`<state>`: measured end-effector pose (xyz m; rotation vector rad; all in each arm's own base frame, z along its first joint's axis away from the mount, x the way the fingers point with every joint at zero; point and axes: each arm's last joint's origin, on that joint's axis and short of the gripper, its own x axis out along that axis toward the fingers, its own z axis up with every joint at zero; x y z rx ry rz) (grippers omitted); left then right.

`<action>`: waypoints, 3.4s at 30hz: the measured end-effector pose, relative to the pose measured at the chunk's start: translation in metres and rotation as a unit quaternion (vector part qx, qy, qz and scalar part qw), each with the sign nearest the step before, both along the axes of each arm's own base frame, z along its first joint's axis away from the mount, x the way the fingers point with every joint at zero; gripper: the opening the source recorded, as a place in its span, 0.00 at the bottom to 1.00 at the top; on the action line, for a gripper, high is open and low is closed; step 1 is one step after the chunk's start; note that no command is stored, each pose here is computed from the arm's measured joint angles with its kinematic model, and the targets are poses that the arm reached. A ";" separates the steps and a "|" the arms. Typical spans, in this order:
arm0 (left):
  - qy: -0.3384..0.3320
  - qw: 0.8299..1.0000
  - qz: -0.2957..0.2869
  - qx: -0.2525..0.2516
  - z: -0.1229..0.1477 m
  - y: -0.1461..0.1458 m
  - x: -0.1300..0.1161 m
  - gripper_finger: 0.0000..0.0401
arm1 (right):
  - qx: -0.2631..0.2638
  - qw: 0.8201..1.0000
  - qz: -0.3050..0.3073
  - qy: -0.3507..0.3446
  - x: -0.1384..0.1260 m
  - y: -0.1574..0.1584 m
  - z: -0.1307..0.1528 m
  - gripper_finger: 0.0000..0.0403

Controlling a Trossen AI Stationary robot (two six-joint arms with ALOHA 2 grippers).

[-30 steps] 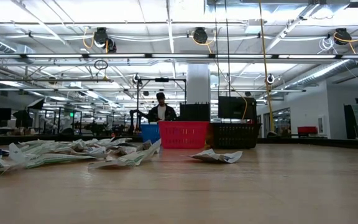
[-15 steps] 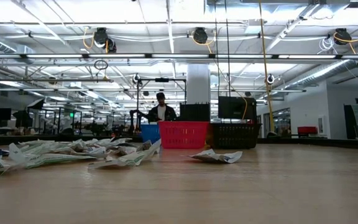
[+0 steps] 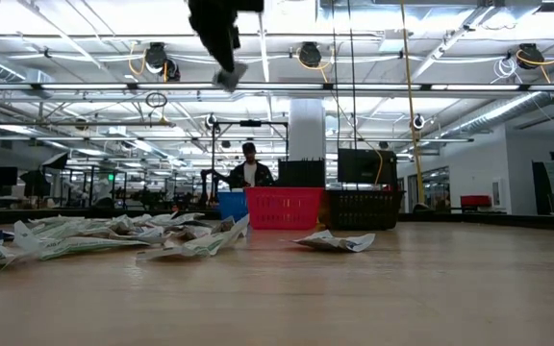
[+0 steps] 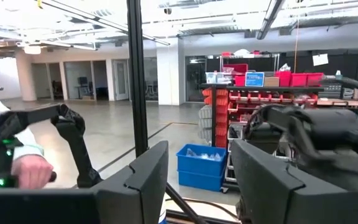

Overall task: Pick & Place First Aid Supplies
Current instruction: Put the alcohol pad into the blue bin

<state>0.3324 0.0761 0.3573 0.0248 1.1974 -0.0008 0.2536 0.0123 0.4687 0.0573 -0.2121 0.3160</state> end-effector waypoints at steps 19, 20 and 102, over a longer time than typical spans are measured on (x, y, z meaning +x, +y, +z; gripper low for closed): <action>0.067 0.970 0.233 -0.024 -0.076 0.159 -0.013 0.00 | -0.027 1.000 -0.007 -0.009 0.000 0.000 0.000 0.41; 0.063 0.970 0.235 -0.027 -0.076 0.162 -0.014 0.00 | -0.027 1.000 -0.007 -0.009 0.000 0.000 0.000 0.41; -0.461 0.848 -0.081 -0.249 0.033 -0.181 0.017 0.27 | 0.142 0.845 0.009 0.515 -0.055 0.075 -0.104 0.41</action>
